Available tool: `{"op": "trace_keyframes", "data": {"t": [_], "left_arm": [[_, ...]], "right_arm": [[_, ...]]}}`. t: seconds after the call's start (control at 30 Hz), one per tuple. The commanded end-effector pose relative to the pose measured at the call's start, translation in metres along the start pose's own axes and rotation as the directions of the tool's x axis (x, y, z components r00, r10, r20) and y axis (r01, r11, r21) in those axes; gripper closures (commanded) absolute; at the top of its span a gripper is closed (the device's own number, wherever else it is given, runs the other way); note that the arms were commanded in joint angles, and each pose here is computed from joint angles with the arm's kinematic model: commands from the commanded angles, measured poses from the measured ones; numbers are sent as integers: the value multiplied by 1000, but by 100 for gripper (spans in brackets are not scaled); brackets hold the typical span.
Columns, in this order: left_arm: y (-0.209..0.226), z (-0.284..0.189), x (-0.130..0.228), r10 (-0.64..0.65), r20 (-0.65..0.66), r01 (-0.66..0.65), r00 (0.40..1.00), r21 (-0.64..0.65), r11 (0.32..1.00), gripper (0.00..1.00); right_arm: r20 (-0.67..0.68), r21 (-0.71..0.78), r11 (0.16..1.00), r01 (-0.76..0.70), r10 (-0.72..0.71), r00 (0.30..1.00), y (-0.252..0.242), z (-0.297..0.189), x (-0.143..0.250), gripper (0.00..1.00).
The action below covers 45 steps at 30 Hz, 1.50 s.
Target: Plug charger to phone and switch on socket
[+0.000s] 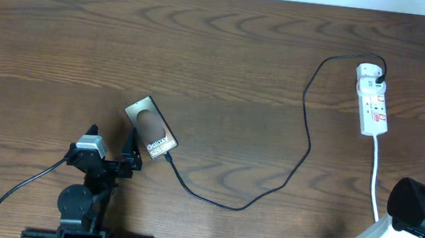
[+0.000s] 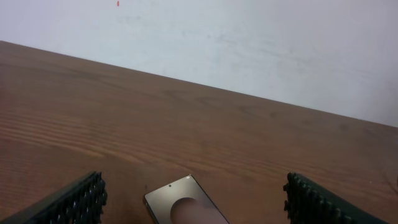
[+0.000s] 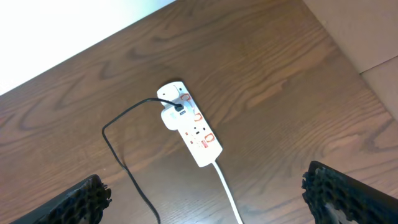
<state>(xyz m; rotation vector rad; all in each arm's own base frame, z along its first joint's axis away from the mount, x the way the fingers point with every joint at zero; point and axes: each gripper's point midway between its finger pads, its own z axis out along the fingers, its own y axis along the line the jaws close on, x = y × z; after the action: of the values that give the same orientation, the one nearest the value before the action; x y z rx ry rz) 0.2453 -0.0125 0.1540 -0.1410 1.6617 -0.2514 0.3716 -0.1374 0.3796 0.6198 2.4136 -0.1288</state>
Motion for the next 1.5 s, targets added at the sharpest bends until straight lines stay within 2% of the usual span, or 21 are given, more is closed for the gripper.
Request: {"op": "trace_keyframes", "data": {"t": [0.0,0.47,0.57,0.73,0.87,0.9,1.03,1.27,1.47], "left_arm": [[2,0,14,15,-52,-15,999,0,1000,11],[2,0,14,15,-52,-15,999,0,1000,11],[2,0,14,15,-52,-15,999,0,1000,11],[2,0,14,15,-52,-15,999,0,1000,10],[2,0,14,15,-52,-15,999,0,1000,10],[2,0,14,15,-52,-15,999,1,1000,11],[2,0,14,15,-52,-15,999,0,1000,11],[2,0,14,15,-52,-15,999,0,1000,10],[2,0,14,15,-52,-15,999,0,1000,11]], "right_arm": [[0,4,1000,-9,9,1000,0,0,0,1],[1,3,1000,-9,9,1000,0,-1,1,1],[72,54,998,26,-30,997,-8,-11,-11,1],[193,-28,1000,-14,19,981,5,-47,-7,1],[400,-191,981,41,40,916,46,-73,-12,1],[482,-238,968,85,42,875,61,-82,-8,1],[652,-329,926,186,80,754,88,-97,16,1],[754,-428,852,303,151,639,100,-80,86,1],[814,-417,846,333,185,550,85,-42,142,1]]}}
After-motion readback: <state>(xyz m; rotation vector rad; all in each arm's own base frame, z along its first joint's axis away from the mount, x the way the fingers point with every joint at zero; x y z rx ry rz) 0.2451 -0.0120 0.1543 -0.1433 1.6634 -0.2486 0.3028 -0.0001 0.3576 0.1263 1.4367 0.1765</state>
